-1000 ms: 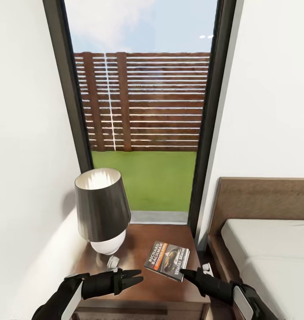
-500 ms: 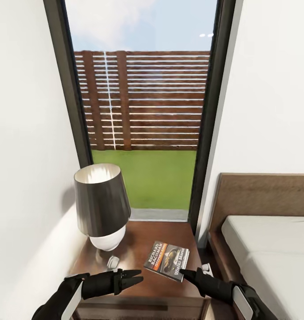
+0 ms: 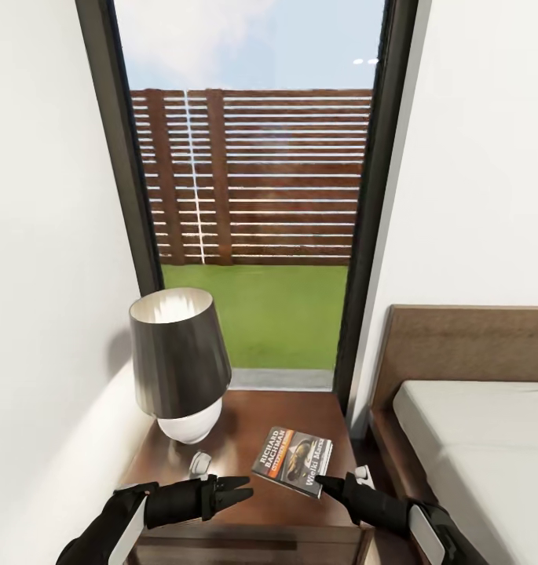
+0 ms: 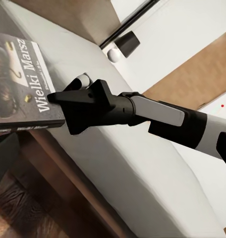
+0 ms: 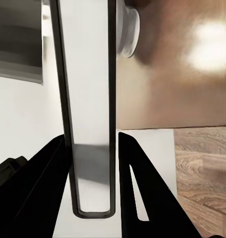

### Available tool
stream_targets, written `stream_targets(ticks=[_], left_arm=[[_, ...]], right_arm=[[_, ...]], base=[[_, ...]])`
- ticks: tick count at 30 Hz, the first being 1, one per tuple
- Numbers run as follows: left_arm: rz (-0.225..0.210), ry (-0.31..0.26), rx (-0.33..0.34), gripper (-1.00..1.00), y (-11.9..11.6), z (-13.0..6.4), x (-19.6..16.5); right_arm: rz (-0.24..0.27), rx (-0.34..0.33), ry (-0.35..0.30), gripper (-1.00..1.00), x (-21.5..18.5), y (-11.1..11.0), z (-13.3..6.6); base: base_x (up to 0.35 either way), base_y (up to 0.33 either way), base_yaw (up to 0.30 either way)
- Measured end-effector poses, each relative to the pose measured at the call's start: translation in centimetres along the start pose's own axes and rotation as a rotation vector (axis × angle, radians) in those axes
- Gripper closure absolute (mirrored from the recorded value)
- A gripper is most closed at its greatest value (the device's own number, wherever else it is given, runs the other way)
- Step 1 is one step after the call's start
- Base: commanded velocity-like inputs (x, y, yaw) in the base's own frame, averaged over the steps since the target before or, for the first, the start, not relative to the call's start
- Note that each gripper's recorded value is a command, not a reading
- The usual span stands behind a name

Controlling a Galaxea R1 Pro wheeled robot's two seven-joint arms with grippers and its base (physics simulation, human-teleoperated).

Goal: In the bedroom, move the book from the bed onto either nightstand, and place the two sandals side by side next to the bed.

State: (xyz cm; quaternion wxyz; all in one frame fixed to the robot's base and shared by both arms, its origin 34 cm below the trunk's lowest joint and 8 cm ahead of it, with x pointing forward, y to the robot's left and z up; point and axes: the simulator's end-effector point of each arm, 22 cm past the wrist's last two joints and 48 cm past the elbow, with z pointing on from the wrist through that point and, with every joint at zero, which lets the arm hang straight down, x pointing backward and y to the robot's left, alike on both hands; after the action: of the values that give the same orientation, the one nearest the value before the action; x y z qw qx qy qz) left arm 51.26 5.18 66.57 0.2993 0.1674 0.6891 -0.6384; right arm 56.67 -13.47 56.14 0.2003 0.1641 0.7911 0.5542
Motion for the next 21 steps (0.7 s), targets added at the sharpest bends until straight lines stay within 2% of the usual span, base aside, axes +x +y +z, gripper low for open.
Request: stream_targets(ticks=[10, 21], left_arm=[[-0.001, -0.001, -0.001, -1.0, 0.03, -0.03, -0.03], [0.0, -0.001, 0.0, -1.0, 0.02, -0.02, -0.03]], right_arm=[[0.001, -0.001, 0.001, 1.0, 0.06, 0.03, 0.09], [0.0, -0.001, 0.001, 1.0, 0.06, 0.04, 0.09]], base=[[0.066, 0.0, 0.0], [0.243, 0.0, 0.0]])
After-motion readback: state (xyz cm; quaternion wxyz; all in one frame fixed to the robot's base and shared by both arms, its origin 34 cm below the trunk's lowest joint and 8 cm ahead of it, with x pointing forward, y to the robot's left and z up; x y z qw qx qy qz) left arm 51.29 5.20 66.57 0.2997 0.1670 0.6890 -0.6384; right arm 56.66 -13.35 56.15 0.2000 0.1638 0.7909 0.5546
